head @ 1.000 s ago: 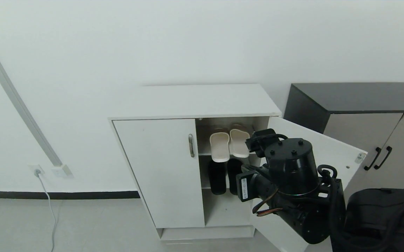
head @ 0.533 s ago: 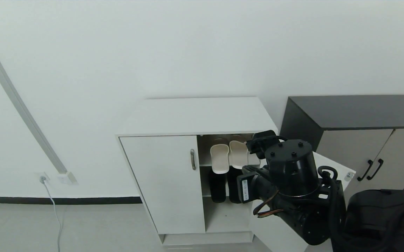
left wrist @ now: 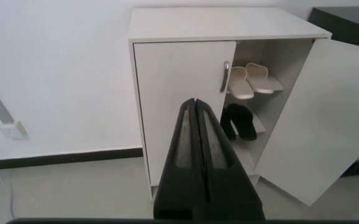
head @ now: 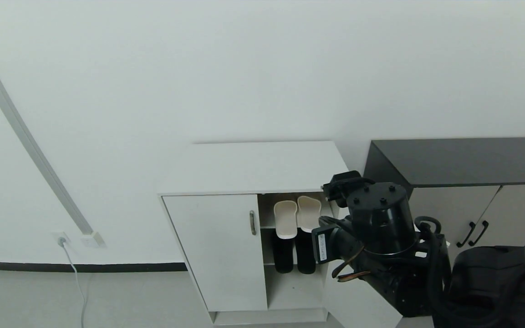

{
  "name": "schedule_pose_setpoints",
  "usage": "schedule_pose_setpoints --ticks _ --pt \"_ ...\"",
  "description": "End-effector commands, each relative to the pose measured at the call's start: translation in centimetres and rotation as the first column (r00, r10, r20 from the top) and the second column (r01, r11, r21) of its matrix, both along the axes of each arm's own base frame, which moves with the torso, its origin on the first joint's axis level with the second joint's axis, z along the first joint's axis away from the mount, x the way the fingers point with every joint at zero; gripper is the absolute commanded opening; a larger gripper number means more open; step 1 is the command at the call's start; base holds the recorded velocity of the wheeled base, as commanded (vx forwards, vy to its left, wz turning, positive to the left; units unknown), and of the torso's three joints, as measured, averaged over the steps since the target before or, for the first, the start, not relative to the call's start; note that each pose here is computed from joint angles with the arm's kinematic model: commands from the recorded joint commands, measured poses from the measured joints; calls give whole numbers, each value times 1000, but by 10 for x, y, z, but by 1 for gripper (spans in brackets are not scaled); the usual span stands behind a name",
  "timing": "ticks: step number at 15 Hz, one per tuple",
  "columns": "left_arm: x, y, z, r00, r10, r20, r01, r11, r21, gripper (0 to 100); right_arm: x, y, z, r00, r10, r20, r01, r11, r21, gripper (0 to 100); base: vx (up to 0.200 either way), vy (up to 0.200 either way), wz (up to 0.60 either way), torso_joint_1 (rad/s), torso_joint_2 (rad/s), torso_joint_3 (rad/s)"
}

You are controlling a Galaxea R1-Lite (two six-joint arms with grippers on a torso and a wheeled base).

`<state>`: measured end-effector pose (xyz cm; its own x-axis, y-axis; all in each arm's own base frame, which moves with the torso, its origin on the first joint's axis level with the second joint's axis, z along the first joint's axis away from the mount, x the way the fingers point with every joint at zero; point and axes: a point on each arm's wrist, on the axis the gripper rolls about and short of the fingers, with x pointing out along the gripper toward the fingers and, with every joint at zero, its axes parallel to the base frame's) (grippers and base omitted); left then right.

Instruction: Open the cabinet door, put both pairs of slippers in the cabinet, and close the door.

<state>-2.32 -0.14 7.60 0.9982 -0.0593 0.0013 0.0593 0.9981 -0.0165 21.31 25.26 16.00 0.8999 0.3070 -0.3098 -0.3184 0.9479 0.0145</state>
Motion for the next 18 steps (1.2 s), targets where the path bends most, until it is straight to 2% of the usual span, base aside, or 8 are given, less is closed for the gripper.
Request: schedule_pose_setpoints --ticks 1,8,15,18 --pt "0 0 0 1000 1 -1 -1 1000 0 0 2 0 -3 1000 -6 -6 6 1000 -8 0 0 0 0 144 -339 -173" --pt "0 0 0 1000 1 -1 -1 1000 0 0 3 0 -6 1000 -3 -10 2 1000 -21 0 0 0 0 7 -13 -9" --pt "0 0 0 1000 16 -1 -16 1000 -2 0 3 0 -7 1000 -3 -14 2 1000 -26 0 0 0 -600 4 -1 -3" --pt "0 1 0 1000 27 -1 -27 1000 -3 0 3 0 -10 1000 -3 -17 3 999 -40 0 0 0 0 0 0 0"
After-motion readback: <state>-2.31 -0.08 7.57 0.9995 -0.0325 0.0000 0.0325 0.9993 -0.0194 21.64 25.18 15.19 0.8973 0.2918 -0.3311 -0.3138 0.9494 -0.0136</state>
